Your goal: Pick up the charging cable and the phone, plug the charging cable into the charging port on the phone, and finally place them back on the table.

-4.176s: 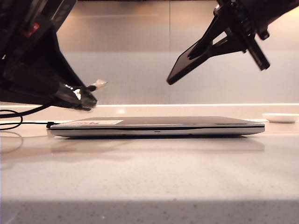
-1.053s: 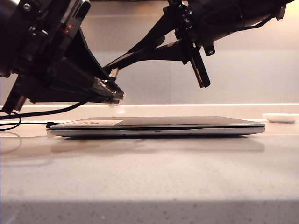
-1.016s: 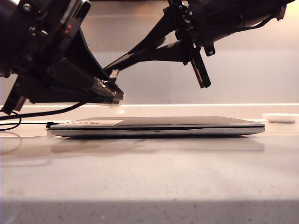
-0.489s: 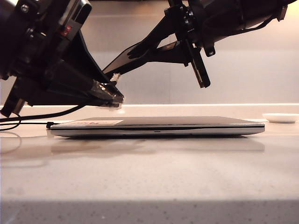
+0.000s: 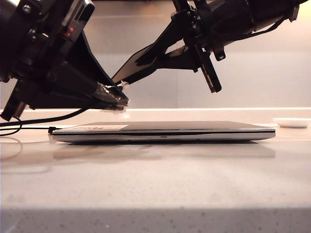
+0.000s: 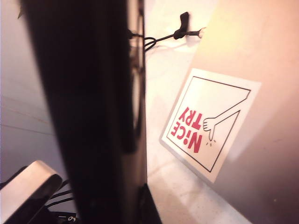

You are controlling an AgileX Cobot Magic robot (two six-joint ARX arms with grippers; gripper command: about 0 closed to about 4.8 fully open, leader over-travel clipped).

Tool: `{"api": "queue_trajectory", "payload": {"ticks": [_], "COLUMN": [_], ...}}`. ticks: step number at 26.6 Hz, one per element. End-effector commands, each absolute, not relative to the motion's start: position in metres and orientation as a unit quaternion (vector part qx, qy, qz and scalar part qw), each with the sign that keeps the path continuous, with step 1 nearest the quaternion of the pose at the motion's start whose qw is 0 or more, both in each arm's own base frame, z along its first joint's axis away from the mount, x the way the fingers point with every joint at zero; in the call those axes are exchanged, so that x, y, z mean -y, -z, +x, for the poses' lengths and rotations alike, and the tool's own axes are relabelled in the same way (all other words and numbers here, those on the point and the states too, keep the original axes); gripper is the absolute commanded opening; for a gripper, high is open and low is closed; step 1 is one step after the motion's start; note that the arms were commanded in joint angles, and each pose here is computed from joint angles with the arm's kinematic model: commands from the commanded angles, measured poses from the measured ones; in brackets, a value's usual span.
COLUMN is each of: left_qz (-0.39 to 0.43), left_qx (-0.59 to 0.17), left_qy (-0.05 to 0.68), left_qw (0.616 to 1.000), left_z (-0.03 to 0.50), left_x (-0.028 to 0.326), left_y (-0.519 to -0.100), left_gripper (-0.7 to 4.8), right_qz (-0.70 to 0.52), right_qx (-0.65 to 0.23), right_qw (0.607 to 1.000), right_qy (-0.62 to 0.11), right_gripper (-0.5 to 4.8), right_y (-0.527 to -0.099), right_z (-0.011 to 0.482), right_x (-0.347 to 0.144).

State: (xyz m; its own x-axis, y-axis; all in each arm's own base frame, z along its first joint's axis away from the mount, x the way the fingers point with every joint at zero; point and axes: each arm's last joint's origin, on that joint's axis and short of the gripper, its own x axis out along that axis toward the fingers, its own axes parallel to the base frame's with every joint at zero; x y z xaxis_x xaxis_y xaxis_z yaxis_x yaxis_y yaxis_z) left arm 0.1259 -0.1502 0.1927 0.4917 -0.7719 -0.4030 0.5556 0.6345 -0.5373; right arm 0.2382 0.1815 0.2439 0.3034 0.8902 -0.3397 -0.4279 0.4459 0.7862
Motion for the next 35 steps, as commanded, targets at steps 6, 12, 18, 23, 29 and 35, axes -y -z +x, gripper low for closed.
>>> {"api": "queue_trajectory", "payload": {"ticks": [6,12,18,23,29,35], "left_qz": [-0.184,-0.182,-0.182,-0.182,-0.181,-0.176], "left_qx": [-0.283,-0.286,-0.286,-0.286,-0.288,-0.300], "left_qy": [0.394,0.393,0.393,0.393,0.392,0.387], "left_qw": [0.855,0.855,0.855,0.855,0.855,0.854], "left_z": [0.129,0.129,0.129,0.129,0.128,0.128], "left_x": [0.151,0.151,0.151,0.151,0.151,0.150], "left_y": [-0.201,-0.201,-0.201,-0.201,-0.200,-0.198], "left_gripper": [-0.06,-0.06,-0.06,-0.06,-0.06,-0.06], "right_qz": [0.290,0.291,0.297,0.304,0.303,0.324], "right_qx": [-0.375,-0.367,-0.347,-0.346,-0.359,-0.369], "right_qw": [0.751,0.758,0.768,0.765,0.756,0.746], "right_qy": [-0.461,-0.454,-0.449,-0.450,-0.456,-0.450], "right_gripper": [-0.06,-0.06,-0.06,-0.06,-0.06,-0.06], "right_y": [-0.251,-0.252,-0.255,-0.256,-0.255,-0.255], "right_z": [0.237,0.239,0.242,0.242,0.241,0.247], "right_x": [-0.184,-0.182,-0.181,-0.180,-0.180,-0.170]}}
